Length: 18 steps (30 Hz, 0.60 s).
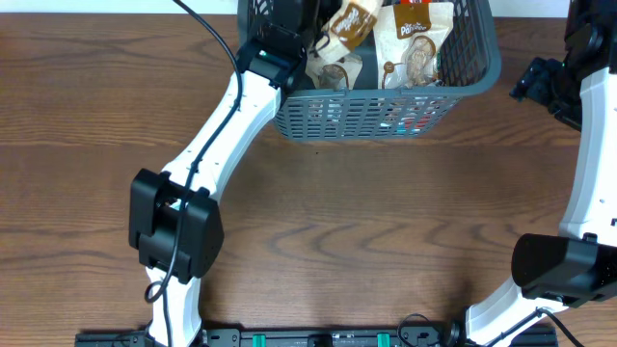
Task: Pack container
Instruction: 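Open the left gripper inside the basket and raise it out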
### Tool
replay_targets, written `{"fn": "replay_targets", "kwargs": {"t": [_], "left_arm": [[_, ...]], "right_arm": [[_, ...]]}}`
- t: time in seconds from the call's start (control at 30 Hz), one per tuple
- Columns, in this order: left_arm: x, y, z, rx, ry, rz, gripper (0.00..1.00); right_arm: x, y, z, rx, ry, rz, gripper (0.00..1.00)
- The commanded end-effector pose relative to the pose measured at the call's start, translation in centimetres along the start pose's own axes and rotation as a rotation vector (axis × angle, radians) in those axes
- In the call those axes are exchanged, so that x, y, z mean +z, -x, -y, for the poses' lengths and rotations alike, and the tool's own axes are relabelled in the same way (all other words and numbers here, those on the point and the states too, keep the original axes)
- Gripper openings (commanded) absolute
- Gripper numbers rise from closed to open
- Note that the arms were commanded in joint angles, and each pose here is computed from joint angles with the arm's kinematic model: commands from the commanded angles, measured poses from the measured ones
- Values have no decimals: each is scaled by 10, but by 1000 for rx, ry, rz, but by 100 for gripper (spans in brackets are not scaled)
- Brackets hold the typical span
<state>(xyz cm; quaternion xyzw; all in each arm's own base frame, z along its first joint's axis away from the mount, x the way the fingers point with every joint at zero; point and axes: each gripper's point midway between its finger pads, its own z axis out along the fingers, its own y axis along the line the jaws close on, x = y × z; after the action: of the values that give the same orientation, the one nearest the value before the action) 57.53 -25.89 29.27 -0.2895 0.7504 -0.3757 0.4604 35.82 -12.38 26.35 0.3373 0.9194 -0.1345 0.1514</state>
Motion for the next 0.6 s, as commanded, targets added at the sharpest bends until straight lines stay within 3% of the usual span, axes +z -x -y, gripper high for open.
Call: {"fn": "replay_targets", "kwargs": {"t": [0.0,0.37,0.57], "left_arm": [[-21,26,35,-34,-75,54,6],[-20,12,9,-2,33,0,6],[-20,11,8,-1,36,-1,21]], "right_arm": [[3,2,6,24,-25,3,99],[3,2,6,24,-25,3,99],[3,2,6,24,-25,3,99]]}}
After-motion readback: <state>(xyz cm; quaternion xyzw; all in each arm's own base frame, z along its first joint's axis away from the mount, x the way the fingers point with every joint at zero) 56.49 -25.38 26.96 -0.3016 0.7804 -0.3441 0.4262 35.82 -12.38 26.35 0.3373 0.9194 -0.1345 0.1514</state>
